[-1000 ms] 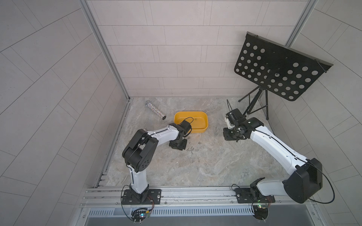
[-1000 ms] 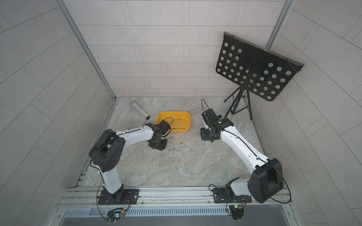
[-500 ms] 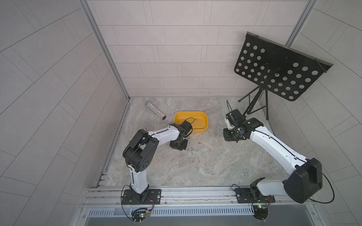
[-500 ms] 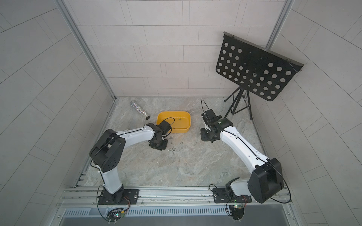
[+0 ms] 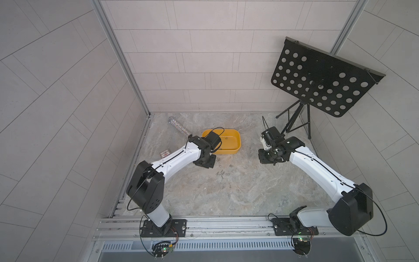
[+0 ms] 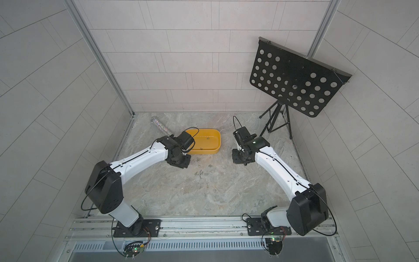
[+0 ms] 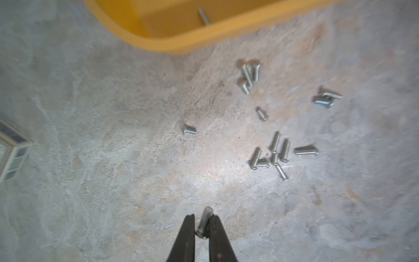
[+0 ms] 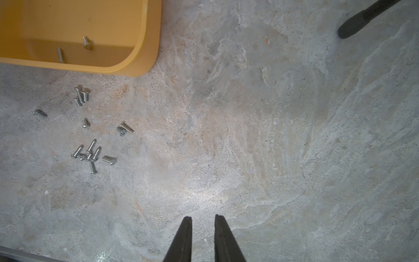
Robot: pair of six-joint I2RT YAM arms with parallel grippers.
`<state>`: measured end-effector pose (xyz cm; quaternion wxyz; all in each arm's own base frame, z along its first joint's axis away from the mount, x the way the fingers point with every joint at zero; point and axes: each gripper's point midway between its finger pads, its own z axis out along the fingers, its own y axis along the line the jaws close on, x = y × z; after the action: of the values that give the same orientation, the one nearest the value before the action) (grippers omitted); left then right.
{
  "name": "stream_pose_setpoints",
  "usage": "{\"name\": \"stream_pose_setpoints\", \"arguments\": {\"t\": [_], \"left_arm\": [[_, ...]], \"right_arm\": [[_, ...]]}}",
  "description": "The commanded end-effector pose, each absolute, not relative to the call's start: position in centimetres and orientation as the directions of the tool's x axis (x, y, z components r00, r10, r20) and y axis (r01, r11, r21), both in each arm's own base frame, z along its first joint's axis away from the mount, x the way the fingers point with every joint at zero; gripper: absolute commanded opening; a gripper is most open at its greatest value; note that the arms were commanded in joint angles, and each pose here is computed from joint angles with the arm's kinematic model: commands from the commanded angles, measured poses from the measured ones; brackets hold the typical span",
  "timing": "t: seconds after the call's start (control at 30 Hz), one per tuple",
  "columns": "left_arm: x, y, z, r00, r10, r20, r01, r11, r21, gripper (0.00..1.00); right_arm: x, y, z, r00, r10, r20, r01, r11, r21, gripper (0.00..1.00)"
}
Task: Put the screws on the desktop into the storage box
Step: Place the screw in the storage box.
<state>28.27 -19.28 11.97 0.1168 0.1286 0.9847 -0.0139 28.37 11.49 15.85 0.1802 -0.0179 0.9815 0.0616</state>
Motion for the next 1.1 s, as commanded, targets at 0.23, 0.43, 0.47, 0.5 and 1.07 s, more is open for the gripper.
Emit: {"name": "stream_pose_setpoints", "arguments": {"t": [0.23, 0.43, 0.47, 0.5, 1.07], "left_arm": [[34.0, -22.8, 14.5, -0.917, 0.282, -0.283, 0.293, 0.956, 0.004, 0.12], [38.7, -25.0, 12.5, -0.922, 0.273, -0.275, 0.288, 0.957, -0.016, 0.11], [39.4, -25.1, 12.1, -0.924, 0.267, -0.272, 0.282, 0.959, -0.017, 0.11], [40.1, -25.3, 11.9, -0.926, 0.265, -0.268, 0.281, 0.959, -0.022, 0.11], [45.7, -25.9, 6.6, -0.951, 0.229, -0.206, 0.245, 0.968, -0.051, 0.13]], "right_arm": [[28.1, 11.3, 16.5, -0.928, -0.016, -0.372, -0.061, 0.992, 0.110, 0.24], [27.9, 11.2, 16.6, -0.927, -0.017, -0.375, -0.061, 0.992, 0.106, 0.24], [27.9, 11.2, 16.6, -0.927, -0.017, -0.375, -0.061, 0.992, 0.106, 0.24], [27.9, 11.1, 16.6, -0.927, -0.017, -0.375, -0.061, 0.993, 0.106, 0.24], [28.3, 11.5, 15.9, -0.935, -0.017, -0.354, -0.060, 0.992, 0.112, 0.23]]}}
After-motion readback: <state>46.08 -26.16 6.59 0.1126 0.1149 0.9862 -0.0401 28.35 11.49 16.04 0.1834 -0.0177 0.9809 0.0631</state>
